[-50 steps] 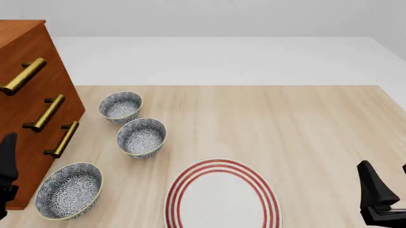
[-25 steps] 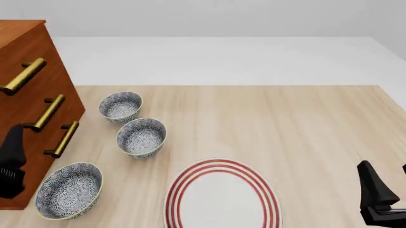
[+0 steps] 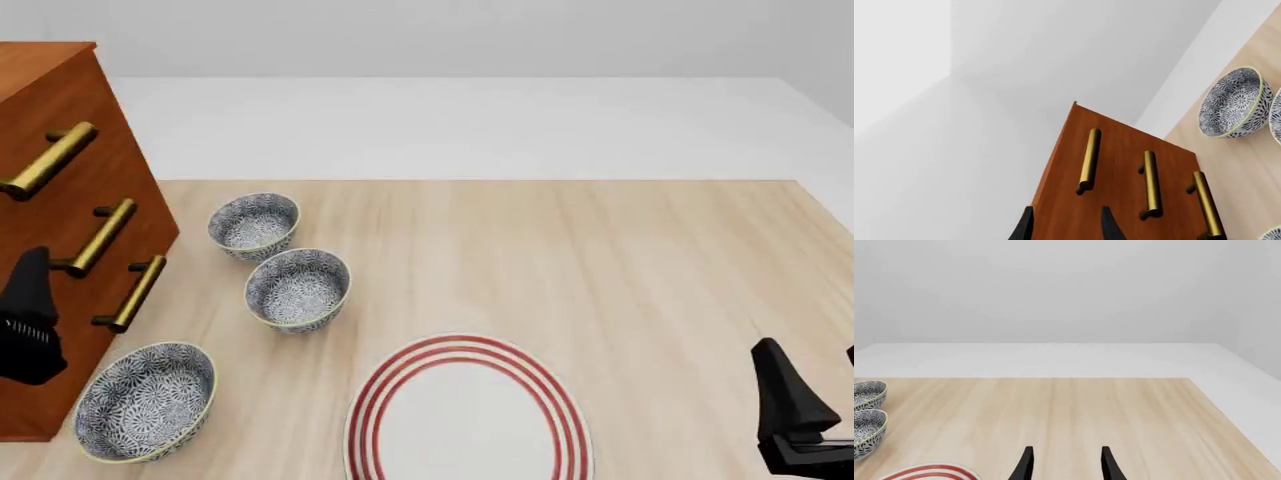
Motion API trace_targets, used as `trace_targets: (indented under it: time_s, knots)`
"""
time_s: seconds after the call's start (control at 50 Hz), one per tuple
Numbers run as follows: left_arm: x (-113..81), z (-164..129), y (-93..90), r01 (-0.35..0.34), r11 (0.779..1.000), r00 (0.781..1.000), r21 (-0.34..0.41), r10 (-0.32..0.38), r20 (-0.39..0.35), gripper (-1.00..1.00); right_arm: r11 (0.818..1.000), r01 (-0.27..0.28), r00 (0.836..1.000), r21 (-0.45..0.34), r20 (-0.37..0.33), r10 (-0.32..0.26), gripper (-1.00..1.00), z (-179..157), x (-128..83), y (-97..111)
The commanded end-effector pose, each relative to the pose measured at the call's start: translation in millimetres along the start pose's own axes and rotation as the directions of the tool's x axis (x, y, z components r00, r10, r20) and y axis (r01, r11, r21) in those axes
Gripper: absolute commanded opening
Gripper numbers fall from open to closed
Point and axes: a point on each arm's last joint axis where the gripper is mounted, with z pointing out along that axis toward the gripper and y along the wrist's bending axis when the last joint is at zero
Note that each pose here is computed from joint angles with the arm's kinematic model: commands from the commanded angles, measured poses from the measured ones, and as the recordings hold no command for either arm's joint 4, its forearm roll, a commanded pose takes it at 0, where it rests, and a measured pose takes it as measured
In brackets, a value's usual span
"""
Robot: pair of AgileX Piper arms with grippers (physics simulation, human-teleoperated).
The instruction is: Open the top drawer of the cabinet.
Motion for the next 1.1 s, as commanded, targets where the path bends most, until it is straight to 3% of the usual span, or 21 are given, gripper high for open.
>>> trace_targets:
  time_s: [0.02,0.64,0.8,1.1]
  knots:
    - [1.8,6.0,0.9,-0.037,0.999,0.999,-0.012,0.037,-0.012,1.00,1.000,0.000,1.000,0.000,0.000,0.000,1.00,0.0,0.0,0.0]
    - [7.1,21.3,-8.2,-0.145,0.989,0.989,0.002,0.145,-0.027,1.00,1.000,0.000,1.000,0.000,0.000,0.000,1.00,0.0,0.0,0.0]
    - [12.6,29.0,-18.3,-0.214,0.977,0.976,0.009,0.214,-0.036,1.00,1.000,0.000,1.000,0.000,0.000,0.000,1.00,0.0,0.0,0.0]
    - [13.0,38.6,-16.2,-0.236,0.972,0.971,0.020,0.237,-0.042,1.00,1.000,0.000,1.000,0.000,0.000,0.000,1.00,0.0,0.0,0.0]
